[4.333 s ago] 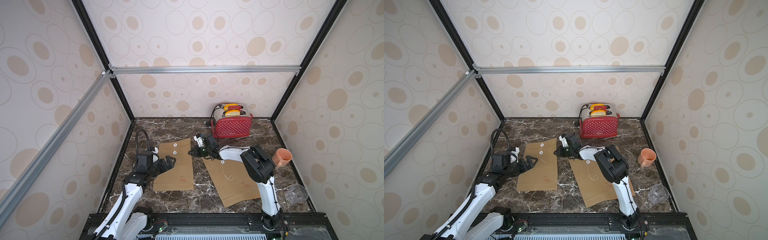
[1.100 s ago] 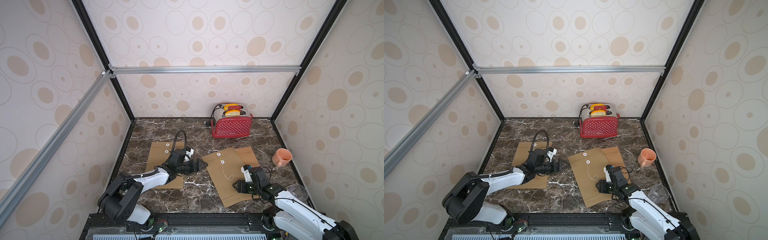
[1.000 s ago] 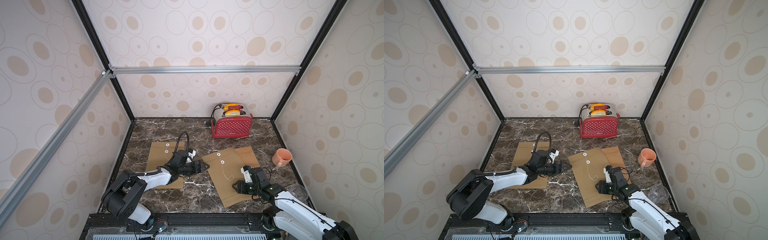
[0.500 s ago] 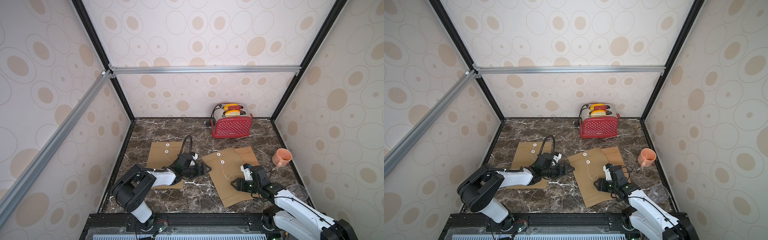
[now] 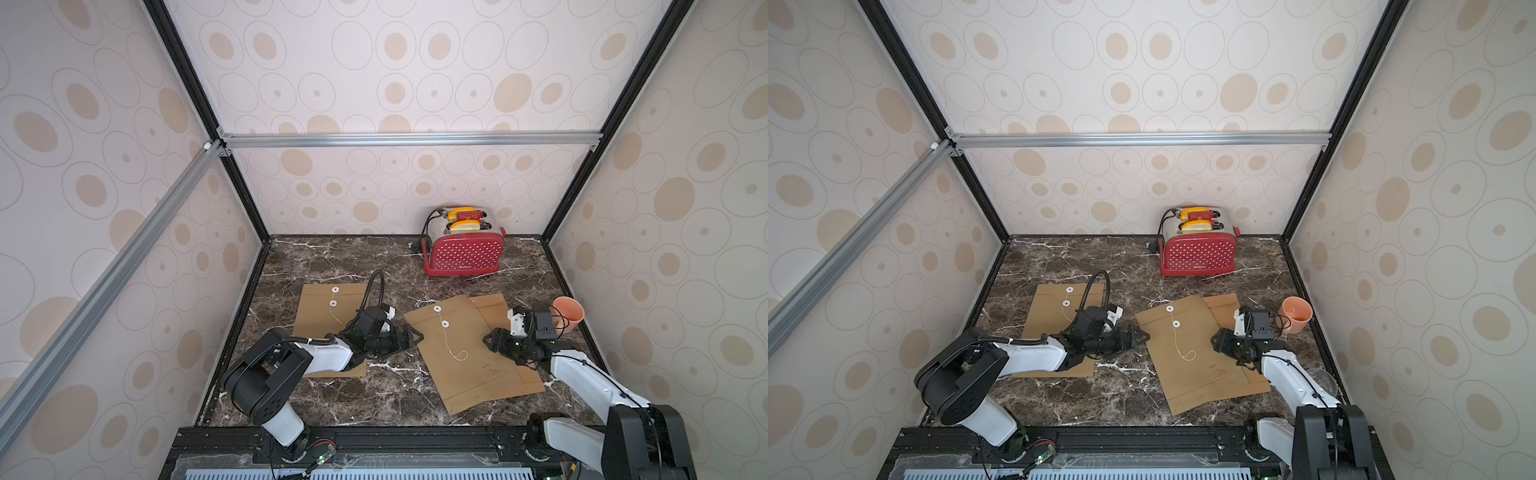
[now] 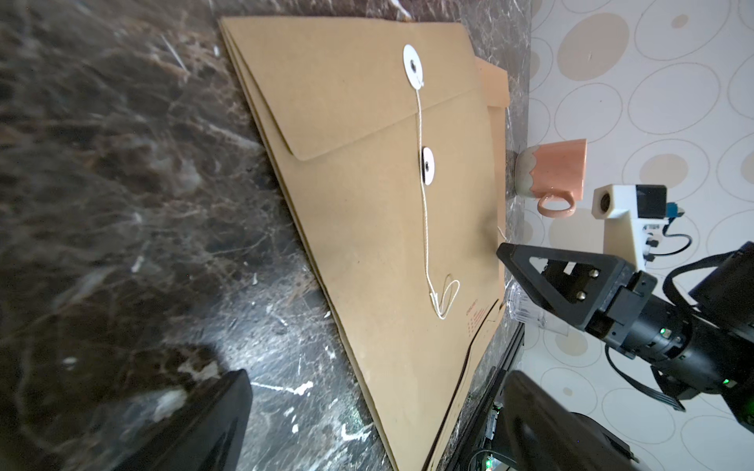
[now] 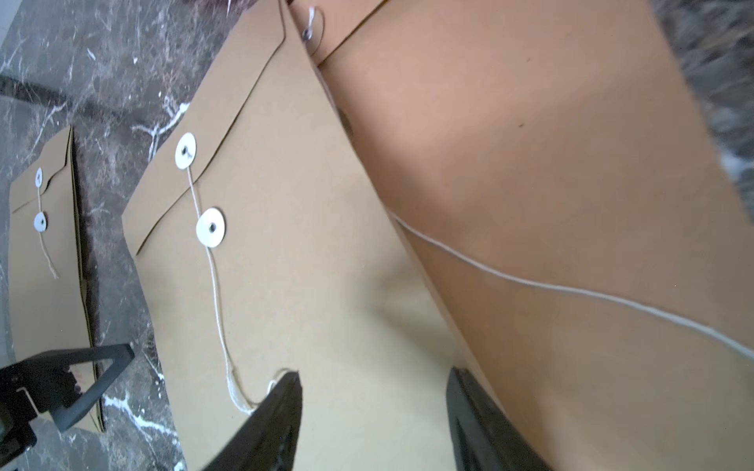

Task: Close the mouth of the file bag
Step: Pick up the file bag from the file bag.

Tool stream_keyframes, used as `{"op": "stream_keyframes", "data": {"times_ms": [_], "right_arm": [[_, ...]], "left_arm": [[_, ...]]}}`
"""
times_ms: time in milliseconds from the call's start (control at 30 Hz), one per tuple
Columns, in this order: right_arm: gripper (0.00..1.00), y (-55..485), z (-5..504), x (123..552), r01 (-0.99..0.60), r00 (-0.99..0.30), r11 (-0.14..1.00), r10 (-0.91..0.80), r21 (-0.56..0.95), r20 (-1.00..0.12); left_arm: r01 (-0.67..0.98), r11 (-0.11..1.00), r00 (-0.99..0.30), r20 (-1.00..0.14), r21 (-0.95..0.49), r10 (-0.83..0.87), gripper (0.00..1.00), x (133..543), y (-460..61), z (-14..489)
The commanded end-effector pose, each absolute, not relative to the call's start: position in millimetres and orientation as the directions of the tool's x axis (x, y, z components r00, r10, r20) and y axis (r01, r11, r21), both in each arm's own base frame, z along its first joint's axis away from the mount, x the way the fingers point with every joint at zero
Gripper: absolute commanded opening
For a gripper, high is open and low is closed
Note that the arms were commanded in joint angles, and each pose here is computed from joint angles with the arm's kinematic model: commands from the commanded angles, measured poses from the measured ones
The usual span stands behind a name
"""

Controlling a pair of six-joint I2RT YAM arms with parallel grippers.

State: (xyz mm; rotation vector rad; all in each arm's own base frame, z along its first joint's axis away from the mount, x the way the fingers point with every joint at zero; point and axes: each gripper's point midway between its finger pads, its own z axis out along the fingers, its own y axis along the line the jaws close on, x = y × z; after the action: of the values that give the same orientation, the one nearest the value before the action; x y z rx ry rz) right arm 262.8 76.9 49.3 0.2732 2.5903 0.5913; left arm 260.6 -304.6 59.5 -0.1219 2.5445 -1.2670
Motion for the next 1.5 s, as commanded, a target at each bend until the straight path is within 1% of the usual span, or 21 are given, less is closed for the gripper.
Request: {"op": "stream_keyframes", "data": {"times_ms": [0, 200, 333, 433, 600, 767, 900, 1000, 1033, 1100, 1167, 1200, 1267, 1333, 1367, 1433, 1467], "right_arm": [[0.62, 69, 52, 276, 0.087, -0.86, 0.885, 0.299, 0.458, -0.415], [0.61, 75, 42, 276, 0.072, -0.884, 0.862, 0.288, 0.503, -0.367], [0.59, 86, 47, 268, 0.053, -0.895, 0.83, 0.286, 0.555, -0.343], [0.58, 89, 49, 260, 0.043, -0.899, 0.824, 0.278, 0.565, -0.338], [0.57, 94, 47, 251, 0.033, -0.909, 0.807, 0.27, 0.59, -0.319], [0.55, 106, 39, 245, 0.038, -0.931, 0.776, 0.255, 0.629, -0.26], [0.54, 112, 38, 242, 0.02, -0.935, 0.776, 0.238, 0.63, -0.263], [0.54, 114, 39, 241, 0.007, -0.934, 0.777, 0.23, 0.63, -0.273], [0.54, 113, 38, 241, 0.006, -0.934, 0.781, 0.227, 0.625, -0.275], [0.54, 112, 36, 240, 0.005, -0.936, 0.786, 0.221, 0.618, -0.273], [0.54, 112, 33, 240, 0.005, -0.939, 0.788, 0.216, 0.616, -0.269], [0.54, 113, 32, 239, 0.006, -0.939, 0.786, 0.216, 0.618, -0.266], [0.54, 113, 30, 239, 0.011, -0.94, 0.783, 0.22, 0.622, -0.261], [0.54, 114, 31, 240, 0.009, -0.939, 0.781, 0.222, 0.625, -0.263], [0.53, 113, 31, 240, 0.01, -0.938, 0.781, 0.223, 0.625, -0.264], [0.53, 113, 33, 242, 0.003, -0.936, 0.783, 0.221, 0.622, -0.275], [0.53, 113, 34, 242, 0.002, -0.935, 0.784, 0.222, 0.62, -0.277]], "left_arm": [[0.044, 0.613, -0.951, -0.221, -0.789, -0.216, 0.97, 262, -308, 59], [0.046, 0.613, -0.952, -0.221, -0.789, -0.212, 0.98, 262, -308, 55], [0.044, 0.61, -0.953, -0.216, -0.791, -0.211, 0.97, 262, -309, 55], [0.041, 0.605, -0.953, -0.212, -0.796, -0.216, 0.97, 262, -310, 53], [0.028, 0.589, -0.956, -0.194, -0.807, -0.22, 0.95, 262, -313, 47], [0.015, 0.566, -0.959, -0.173, -0.824, -0.226, 0.92, 262, -317, 44], [0.016, 0.565, -0.96, -0.17, -0.825, -0.222, 0.89, 260, -317, 43], [0.018, 0.562, -0.96, -0.171, -0.827, -0.22, 0.84, 259, -317, 43], [0.022, 0.558, -0.96, -0.174, -0.829, -0.22, 0.8, 259, -317, 44], [0.032, 0.542, -0.959, -0.178, -0.839, -0.219, 0.69, 259, -319, 47], [0.04, 0.533, -0.959, -0.181, -0.845, -0.216, 0.66, 259, -320, 49], [0.044, 0.529, -0.959, -0.185, -0.848, -0.216, 0.63, 259, -320, 51], [0.06, 0.521, -0.958, -0.196, -0.852, -0.209, 0.53, 260, -322, 54], [0.065, 0.52, -0.959, -0.198, -0.852, -0.205, 0.49, 259, -322, 54], [0.066, 0.519, -0.959, -0.199, -0.852, -0.204, 0.44, 258, -322, 54], [0.075, 0.513, -0.958, -0.205, -0.855, -0.201, 0.31, 258, -323, 56], [0.078, 0.514, -0.958, -0.208, -0.854, -0.2, 0.29, 259, -323, 57]]}}
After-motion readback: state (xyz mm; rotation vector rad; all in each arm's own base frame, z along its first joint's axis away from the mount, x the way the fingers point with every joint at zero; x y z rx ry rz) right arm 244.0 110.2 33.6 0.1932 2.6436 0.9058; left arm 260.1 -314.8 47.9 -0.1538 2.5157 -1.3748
